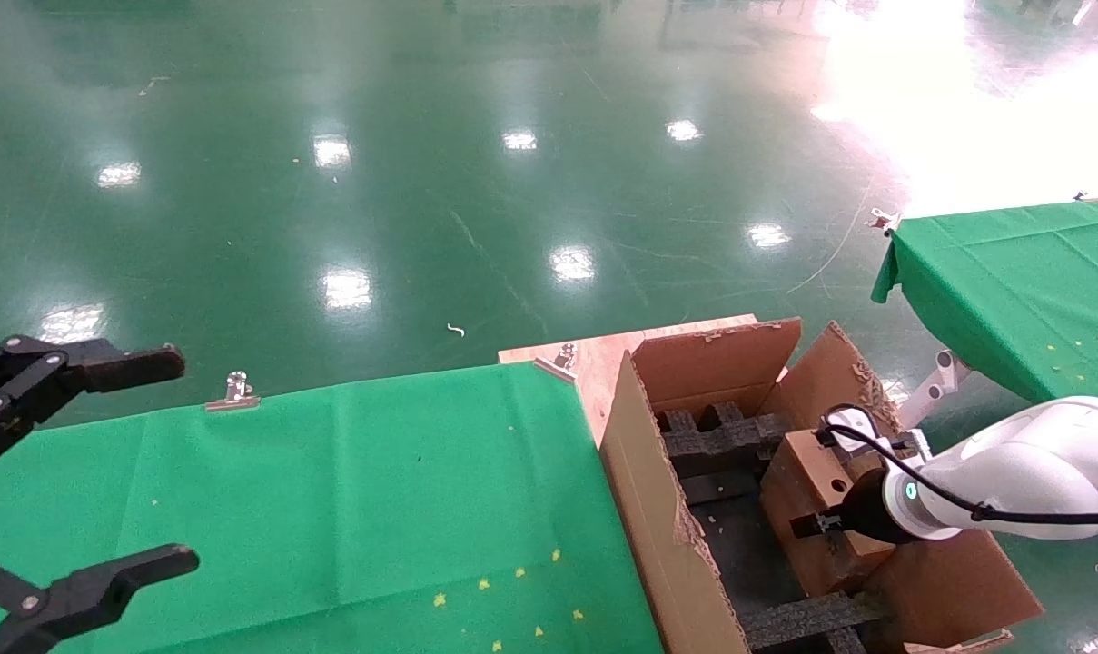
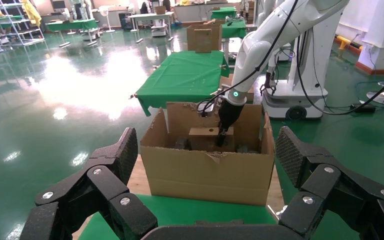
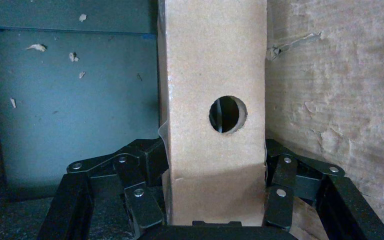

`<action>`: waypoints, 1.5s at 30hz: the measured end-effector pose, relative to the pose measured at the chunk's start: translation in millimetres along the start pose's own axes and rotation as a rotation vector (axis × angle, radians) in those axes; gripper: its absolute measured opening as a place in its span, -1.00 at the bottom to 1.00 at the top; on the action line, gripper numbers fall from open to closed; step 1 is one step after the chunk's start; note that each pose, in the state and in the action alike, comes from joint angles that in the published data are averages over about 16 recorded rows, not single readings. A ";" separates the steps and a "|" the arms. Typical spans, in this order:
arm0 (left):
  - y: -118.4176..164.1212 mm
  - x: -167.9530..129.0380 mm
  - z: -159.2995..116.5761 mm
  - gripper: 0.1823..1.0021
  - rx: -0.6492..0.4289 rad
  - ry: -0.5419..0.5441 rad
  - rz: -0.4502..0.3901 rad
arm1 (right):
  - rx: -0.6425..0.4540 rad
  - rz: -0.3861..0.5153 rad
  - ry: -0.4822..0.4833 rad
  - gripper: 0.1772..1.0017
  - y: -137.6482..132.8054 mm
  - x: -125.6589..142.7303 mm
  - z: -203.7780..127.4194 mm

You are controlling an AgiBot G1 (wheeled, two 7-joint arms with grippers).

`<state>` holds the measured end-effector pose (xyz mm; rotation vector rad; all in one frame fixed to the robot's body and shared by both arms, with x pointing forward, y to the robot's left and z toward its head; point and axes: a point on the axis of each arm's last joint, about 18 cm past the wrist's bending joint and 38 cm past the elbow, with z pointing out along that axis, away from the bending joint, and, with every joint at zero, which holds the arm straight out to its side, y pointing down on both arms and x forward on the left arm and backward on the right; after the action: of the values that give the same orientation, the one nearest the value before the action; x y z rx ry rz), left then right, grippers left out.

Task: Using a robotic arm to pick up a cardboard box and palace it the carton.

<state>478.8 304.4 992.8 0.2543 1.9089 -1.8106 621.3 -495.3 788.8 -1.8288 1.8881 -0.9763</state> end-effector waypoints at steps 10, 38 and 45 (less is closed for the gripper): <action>0.0 0.0 0.0 1.00 0.000 0.000 0.000 | 0.005 0.000 -0.002 -0.58 -2.3 -0.4 0.2; 0.0 -0.1 -0.1 1.00 0.000 0.000 0.000 | 0.287 -0.016 -0.116 0.56 -87.7 -12.4 -88.5; 0.0 -0.1 -0.1 1.00 0.000 0.000 0.000 | 0.413 -0.050 -0.249 0.80 -121.8 -39.6 -140.9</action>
<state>478.9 304.5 992.8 0.2538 1.9086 -1.8107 622.3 -415.5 961.7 -1.6652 1.3805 -1.0115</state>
